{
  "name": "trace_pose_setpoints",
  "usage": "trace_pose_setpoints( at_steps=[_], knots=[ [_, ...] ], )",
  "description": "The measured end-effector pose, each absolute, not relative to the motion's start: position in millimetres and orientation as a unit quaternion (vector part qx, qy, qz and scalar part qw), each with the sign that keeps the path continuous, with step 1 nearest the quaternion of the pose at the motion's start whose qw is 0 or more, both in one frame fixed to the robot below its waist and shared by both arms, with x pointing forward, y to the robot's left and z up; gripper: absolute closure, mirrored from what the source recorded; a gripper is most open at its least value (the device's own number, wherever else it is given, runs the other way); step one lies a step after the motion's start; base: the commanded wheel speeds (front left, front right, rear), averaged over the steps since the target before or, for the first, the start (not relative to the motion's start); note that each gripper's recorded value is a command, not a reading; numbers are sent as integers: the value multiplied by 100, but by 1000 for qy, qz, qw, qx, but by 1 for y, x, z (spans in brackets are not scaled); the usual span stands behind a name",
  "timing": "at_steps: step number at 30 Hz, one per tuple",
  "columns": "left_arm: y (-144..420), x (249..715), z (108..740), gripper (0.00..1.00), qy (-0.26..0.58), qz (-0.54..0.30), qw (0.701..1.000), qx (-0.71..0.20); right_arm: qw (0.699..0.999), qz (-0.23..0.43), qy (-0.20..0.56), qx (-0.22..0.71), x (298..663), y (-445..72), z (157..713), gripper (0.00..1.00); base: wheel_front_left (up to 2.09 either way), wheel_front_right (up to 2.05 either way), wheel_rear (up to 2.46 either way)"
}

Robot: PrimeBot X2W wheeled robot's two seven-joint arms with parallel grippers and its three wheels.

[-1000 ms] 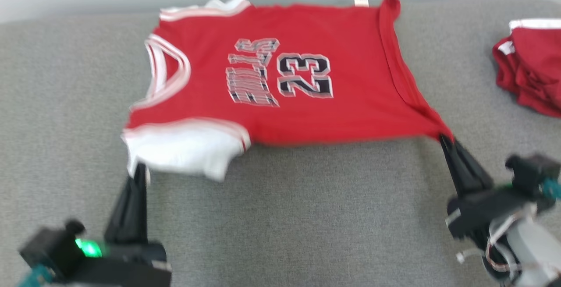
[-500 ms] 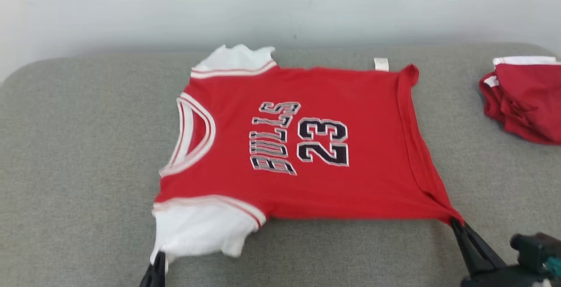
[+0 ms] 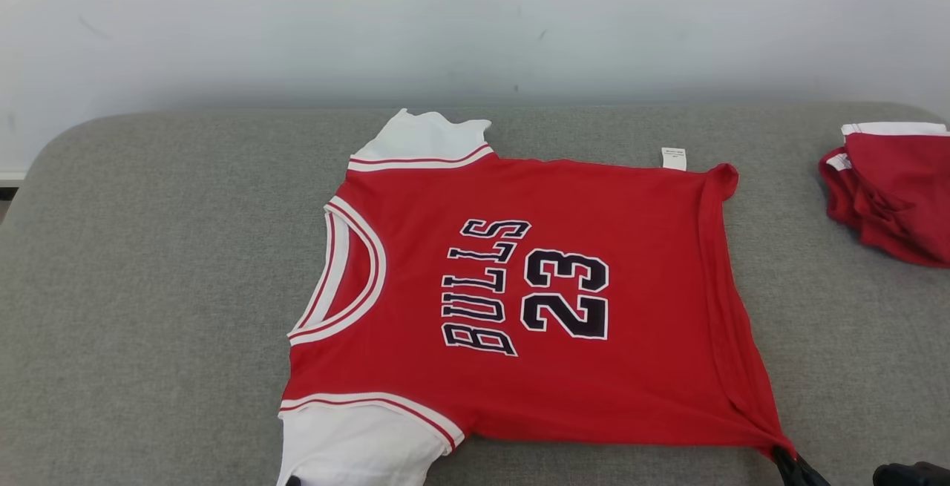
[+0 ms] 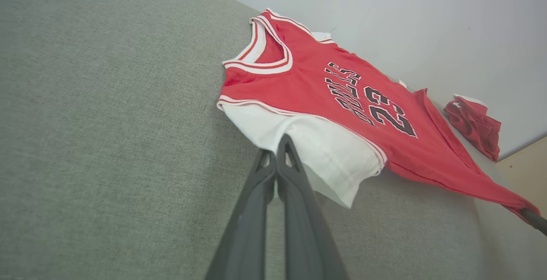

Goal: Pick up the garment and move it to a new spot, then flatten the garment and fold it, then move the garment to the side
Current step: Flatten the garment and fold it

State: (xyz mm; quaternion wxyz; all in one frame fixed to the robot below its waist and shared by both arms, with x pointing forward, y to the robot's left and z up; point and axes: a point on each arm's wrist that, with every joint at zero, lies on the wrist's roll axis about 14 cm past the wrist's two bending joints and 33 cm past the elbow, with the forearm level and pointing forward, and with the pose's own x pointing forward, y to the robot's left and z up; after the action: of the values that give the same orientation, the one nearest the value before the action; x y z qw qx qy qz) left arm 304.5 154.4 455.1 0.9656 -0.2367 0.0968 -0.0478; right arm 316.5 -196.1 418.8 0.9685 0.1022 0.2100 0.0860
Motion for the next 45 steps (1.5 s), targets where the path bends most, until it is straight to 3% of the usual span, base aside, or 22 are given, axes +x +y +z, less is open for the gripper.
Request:
trace_pose_setpoints(
  at_steps=[12,27,39,40,41,42,45],
  knots=[
    [138,348,464,100,84,-114,968,-208,967,106,205,106,330,-178,426,100,0,0,0],
    [134,450,488,100,67,-181,974,-121,970,120,199,72,392,-187,432,100,0,0,0],
    [134,496,453,100,110,-178,975,-73,971,121,203,42,432,-191,414,100,0,0,0],
    [135,498,452,53,107,-178,976,-64,972,119,198,41,434,-192,414,56,0,0,0],
    [135,499,453,6,104,-177,977,-58,973,118,196,39,435,-193,415,20,0,0,0],
    [136,499,454,0,99,-176,978,-57,973,118,192,40,435,-193,415,0,0,0,0],
    [138,495,452,0,99,-167,979,-61,975,114,187,42,433,-195,414,0,0,0,0]
  ],
)
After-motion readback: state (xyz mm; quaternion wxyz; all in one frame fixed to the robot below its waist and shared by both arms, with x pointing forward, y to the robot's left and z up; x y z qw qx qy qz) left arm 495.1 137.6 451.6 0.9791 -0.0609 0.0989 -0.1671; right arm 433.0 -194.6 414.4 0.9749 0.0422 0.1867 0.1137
